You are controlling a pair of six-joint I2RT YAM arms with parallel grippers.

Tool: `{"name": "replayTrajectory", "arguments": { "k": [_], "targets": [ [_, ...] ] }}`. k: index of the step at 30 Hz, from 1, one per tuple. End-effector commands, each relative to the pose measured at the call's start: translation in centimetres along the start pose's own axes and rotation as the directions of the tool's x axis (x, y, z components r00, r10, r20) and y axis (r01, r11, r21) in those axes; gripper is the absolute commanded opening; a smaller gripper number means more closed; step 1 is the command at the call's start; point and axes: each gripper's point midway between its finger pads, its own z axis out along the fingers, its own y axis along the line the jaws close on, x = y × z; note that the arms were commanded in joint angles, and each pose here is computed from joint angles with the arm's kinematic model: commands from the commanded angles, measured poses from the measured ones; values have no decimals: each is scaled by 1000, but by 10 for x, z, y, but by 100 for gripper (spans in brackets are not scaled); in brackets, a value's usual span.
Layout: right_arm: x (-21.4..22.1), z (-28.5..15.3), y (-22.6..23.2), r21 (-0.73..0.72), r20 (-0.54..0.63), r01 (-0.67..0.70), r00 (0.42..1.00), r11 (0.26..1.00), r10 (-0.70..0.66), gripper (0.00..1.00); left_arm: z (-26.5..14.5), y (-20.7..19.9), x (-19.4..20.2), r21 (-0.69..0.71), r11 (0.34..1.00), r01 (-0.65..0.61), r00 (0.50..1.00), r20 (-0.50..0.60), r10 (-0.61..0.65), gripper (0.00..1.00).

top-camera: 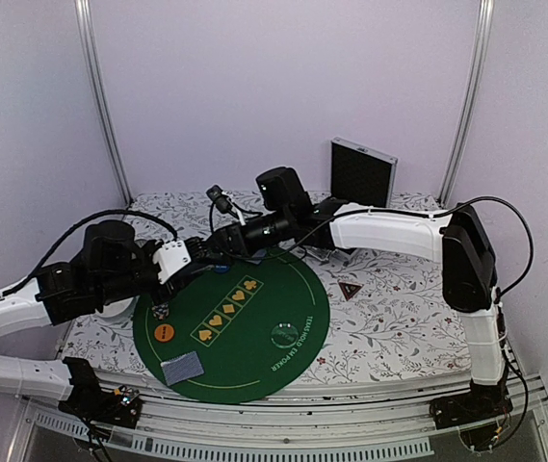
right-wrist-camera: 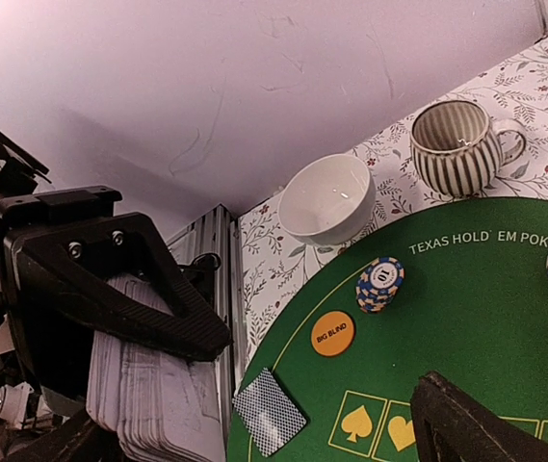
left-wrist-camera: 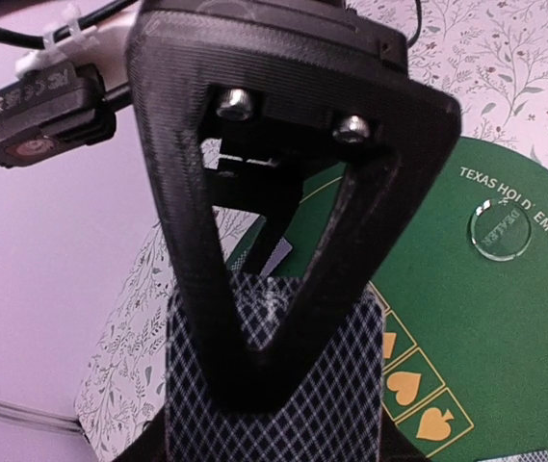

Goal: Distribute texas hold em gaming equipment
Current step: Pick up the poker card from the face-down deck piles.

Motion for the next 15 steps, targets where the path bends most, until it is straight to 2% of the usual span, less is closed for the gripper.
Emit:
{"name": "replayTrajectory", "arguments": {
  "k": [1,11,15],
  "targets": [
    [-3,-23,-15,120,4,-1,1000,993,0,95,-6,8,-16,-33,999,6,998,69,-4,42],
    [-7,-34,-9,153,-21,23,1000,988,-20,86,-5,8,-15,-34,999,3,998,56,-1,42],
    [-9,-32,4,82,-38,17,999,997,-14,74,-4,8,-14,-33,999,2,999,52,0,42]
  ]
}}
